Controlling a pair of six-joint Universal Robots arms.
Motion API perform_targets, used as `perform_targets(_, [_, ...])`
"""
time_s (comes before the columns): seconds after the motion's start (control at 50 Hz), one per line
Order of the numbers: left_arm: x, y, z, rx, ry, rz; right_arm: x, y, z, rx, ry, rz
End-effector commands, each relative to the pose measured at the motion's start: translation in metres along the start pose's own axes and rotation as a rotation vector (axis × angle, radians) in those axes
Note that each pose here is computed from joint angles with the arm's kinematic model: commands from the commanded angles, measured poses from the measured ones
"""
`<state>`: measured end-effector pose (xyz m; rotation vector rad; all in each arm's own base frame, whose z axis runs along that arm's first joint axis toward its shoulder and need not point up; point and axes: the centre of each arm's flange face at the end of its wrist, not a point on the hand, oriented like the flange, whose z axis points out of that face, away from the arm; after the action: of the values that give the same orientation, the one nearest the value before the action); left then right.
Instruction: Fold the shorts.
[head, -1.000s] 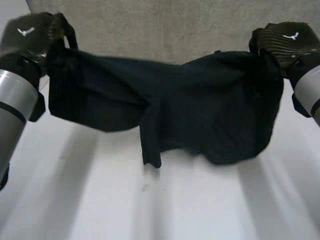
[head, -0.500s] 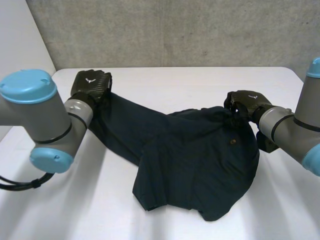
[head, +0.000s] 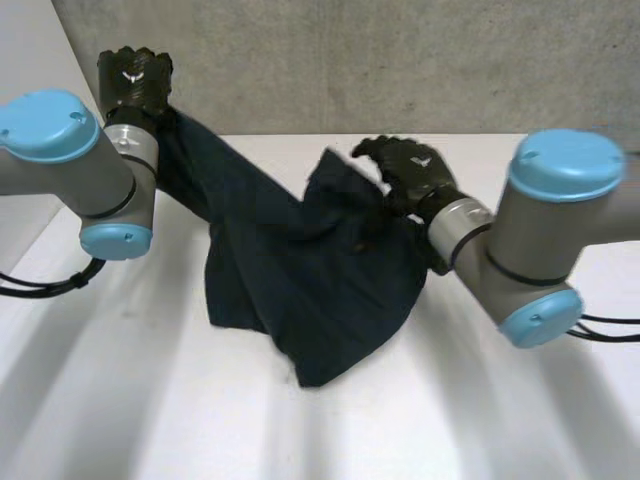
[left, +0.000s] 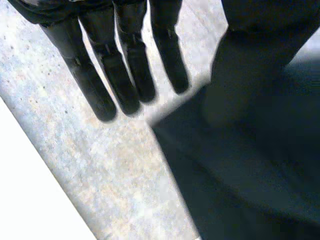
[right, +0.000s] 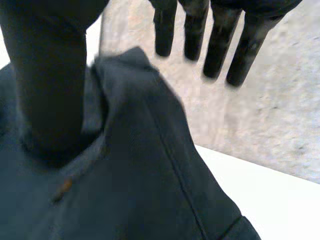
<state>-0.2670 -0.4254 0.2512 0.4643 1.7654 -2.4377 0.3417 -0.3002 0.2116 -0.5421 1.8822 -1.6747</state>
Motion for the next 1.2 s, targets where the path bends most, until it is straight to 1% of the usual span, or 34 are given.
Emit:
perform_targets(0.02, [0.013, 0.036, -0.012, -0.096, 0.040, 0.155, -0.021, 0.016, -0.006, -0.154, -0.037, -0.120])
perform_targets(0.08, [0.017, 0.043, -0.025, -0.136, 0.066, 0.156, -0.021, 0.009, -0.012, -0.161, -0.027, -0.195])
perform_targets(0.12, [0.018, 0.029, -0.037, -0.136, 0.081, 0.131, -0.017, -0.002, -0.015, -0.141, -0.004, -0.234])
perform_targets(0.16, [0.018, 0.009, -0.054, -0.134, 0.100, 0.095, 0.003, -0.015, -0.021, -0.130, 0.064, -0.284])
perform_targets(0.2, [0.019, 0.002, -0.068, -0.145, 0.115, 0.070, 0.021, -0.022, -0.026, -0.134, 0.109, -0.313])
perform_targets(0.22, [0.018, -0.007, -0.082, -0.152, 0.128, 0.037, 0.035, -0.026, -0.032, -0.142, 0.137, -0.349])
perform_targets(0.26, [0.018, -0.012, -0.089, -0.158, 0.135, 0.020, 0.045, -0.028, -0.038, -0.151, 0.146, -0.394])
perform_targets(0.28, [0.019, -0.019, -0.102, -0.179, 0.154, -0.010, 0.053, -0.028, -0.044, -0.161, 0.135, -0.451])
perform_targets(0.3, [0.022, -0.030, -0.128, -0.231, 0.195, -0.073, 0.053, -0.028, -0.047, -0.162, 0.119, -0.475])
perform_targets(0.32, [0.024, -0.032, -0.135, -0.249, 0.209, -0.094, 0.055, -0.027, -0.050, -0.169, 0.100, -0.500])
perform_targets(0.38, [0.031, -0.042, -0.182, -0.392, 0.283, -0.231, 0.061, -0.023, -0.066, -0.186, 0.008, -0.609])
perform_targets(0.44, [0.035, -0.045, -0.208, -0.477, 0.317, -0.304, 0.068, -0.019, -0.077, -0.192, -0.037, -0.660])
perform_targets(0.46, [0.038, -0.046, -0.224, -0.528, 0.344, -0.343, 0.073, -0.015, -0.082, -0.196, -0.063, -0.674])
perform_targets(0.52, [0.044, -0.044, -0.247, -0.594, 0.387, -0.378, 0.075, -0.006, -0.088, -0.198, -0.125, -0.689])
perform_targets(0.54, [0.048, -0.041, -0.258, -0.624, 0.407, -0.391, 0.072, 0.001, -0.092, -0.203, -0.171, -0.689])
perform_targets(0.62, [0.057, -0.037, -0.281, -0.669, 0.474, -0.382, 0.066, 0.016, -0.102, -0.210, -0.261, -0.693])
perform_targets(0.7, [0.064, -0.032, -0.287, -0.689, 0.502, -0.385, 0.065, 0.024, -0.105, -0.210, -0.298, -0.716])
perform_targets(0.78, [0.075, -0.017, -0.285, -0.708, 0.511, -0.379, 0.068, 0.036, -0.099, -0.198, -0.307, -0.743])
perform_targets(0.94, [0.097, 0.004, -0.270, -0.679, 0.505, -0.368, 0.085, 0.051, -0.073, -0.110, -0.238, -0.838])
perform_targets(1.08, [0.109, 0.022, -0.257, -0.682, 0.445, -0.343, 0.075, 0.063, -0.051, -0.099, -0.220, -0.886])
perform_targets(1.2, [0.117, 0.027, -0.244, -0.663, 0.399, -0.333, 0.070, 0.073, -0.040, -0.102, -0.241, -0.884])
